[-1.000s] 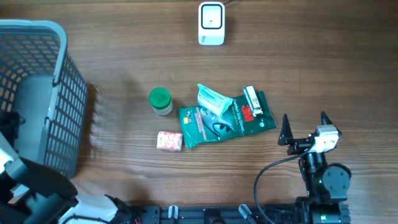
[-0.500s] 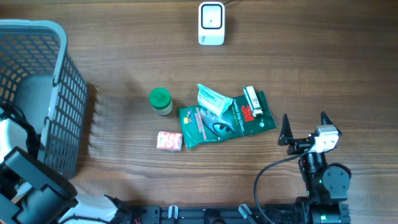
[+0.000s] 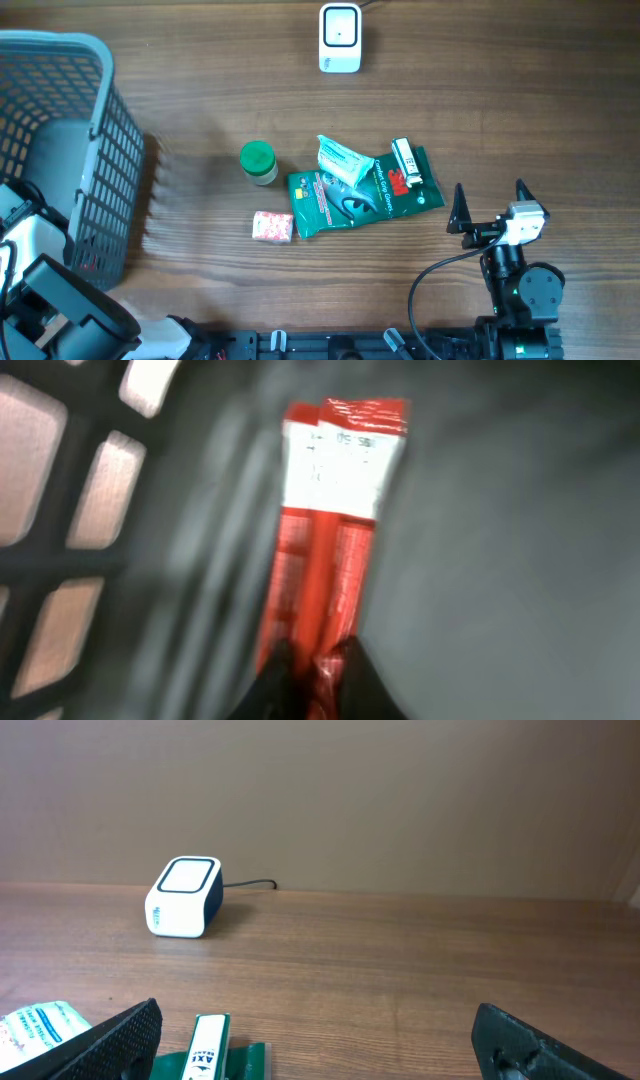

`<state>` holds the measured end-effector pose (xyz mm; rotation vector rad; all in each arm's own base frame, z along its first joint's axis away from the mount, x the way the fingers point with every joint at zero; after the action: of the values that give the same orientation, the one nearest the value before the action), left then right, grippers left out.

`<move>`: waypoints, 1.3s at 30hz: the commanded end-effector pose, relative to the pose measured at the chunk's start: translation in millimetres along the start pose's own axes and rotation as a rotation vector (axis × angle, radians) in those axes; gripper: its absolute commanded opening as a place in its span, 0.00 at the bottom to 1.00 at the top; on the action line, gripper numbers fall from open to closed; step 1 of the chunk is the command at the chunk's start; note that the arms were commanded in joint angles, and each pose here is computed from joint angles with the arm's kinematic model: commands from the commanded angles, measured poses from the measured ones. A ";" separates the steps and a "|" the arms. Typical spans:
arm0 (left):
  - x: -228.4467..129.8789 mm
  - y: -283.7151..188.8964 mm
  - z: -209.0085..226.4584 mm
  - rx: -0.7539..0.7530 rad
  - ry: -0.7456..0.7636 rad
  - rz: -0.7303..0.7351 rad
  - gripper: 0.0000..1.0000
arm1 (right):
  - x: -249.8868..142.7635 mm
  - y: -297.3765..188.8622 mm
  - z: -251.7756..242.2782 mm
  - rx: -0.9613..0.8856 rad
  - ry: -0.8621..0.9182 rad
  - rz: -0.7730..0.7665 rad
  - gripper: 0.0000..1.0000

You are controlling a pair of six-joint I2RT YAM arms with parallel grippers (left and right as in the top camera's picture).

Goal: Scan the item barcode
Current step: 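Reach the left gripper into the basket and grasp the red stick packet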

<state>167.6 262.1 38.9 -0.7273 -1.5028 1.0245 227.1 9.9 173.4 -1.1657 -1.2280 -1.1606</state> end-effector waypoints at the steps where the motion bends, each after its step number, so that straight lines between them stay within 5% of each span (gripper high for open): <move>1: -87.3 27.2 1.2 -0.092 0.021 0.351 0.04 | 1.2 -0.3 -1.3 -0.008 -0.012 -0.007 1.00; 4: -90.3 18.4 -36.8 -0.293 0.076 0.382 0.04 | 1.2 -0.3 -1.3 -0.008 -0.012 -0.007 1.00; 9: -90.8 -17.6 -71.4 -0.415 0.129 0.420 0.06 | 1.2 -0.3 -1.3 -0.008 -0.012 -0.007 1.00; 10: -86.7 -23.8 -74.1 -0.425 0.129 0.413 0.26 | 1.2 -0.3 -1.3 -0.008 -0.012 -0.007 1.00; 11: -82.3 -29.8 -76.1 -0.438 0.128 0.402 0.66 | 1.2 -0.3 -1.3 -0.008 -0.012 -0.007 1.00; 13: -76.4 -37.1 -77.4 -0.460 0.153 0.373 0.86 | 1.2 -0.3 -1.3 -0.008 -0.012 -0.007 1.00; 18: -73.3 -27.2 -56.2 -0.339 0.205 0.322 0.98 | 1.2 -0.3 -1.3 -0.008 -0.012 -0.007 1.00; 22: -72.1 -27.2 -55.1 -0.330 0.205 0.317 0.96 | 1.2 -0.3 -1.3 -0.008 -0.012 -0.007 1.00; 27: -1.8 -91.1 -116.7 -0.487 0.220 0.177 1.00 | 1.2 -0.3 -1.3 -0.008 -0.012 -0.007 1.00; 32: 28.6 -125.7 -136.3 -0.551 0.235 0.106 1.00 | 1.2 -0.3 -1.3 -0.008 -0.012 -0.007 1.00; 39: 1.4 -88.5 -91.7 -0.283 0.365 0.211 1.00 | 1.2 -0.3 -1.3 -0.008 -0.012 -0.007 1.00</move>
<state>269.2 242.6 137.1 -1.2311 -1.3656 0.7568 227.1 9.9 173.4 -1.1657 -1.2280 -1.1606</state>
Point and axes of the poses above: each gripper's point midway between its finger pads, its own y axis out along the fingers, its own z axis along the line the jaws close on, x = y × z, the point moved 2 cm from there along -y, back along the fingers, and after that the axes turned 1 degree about y, right-handed, at the moved point
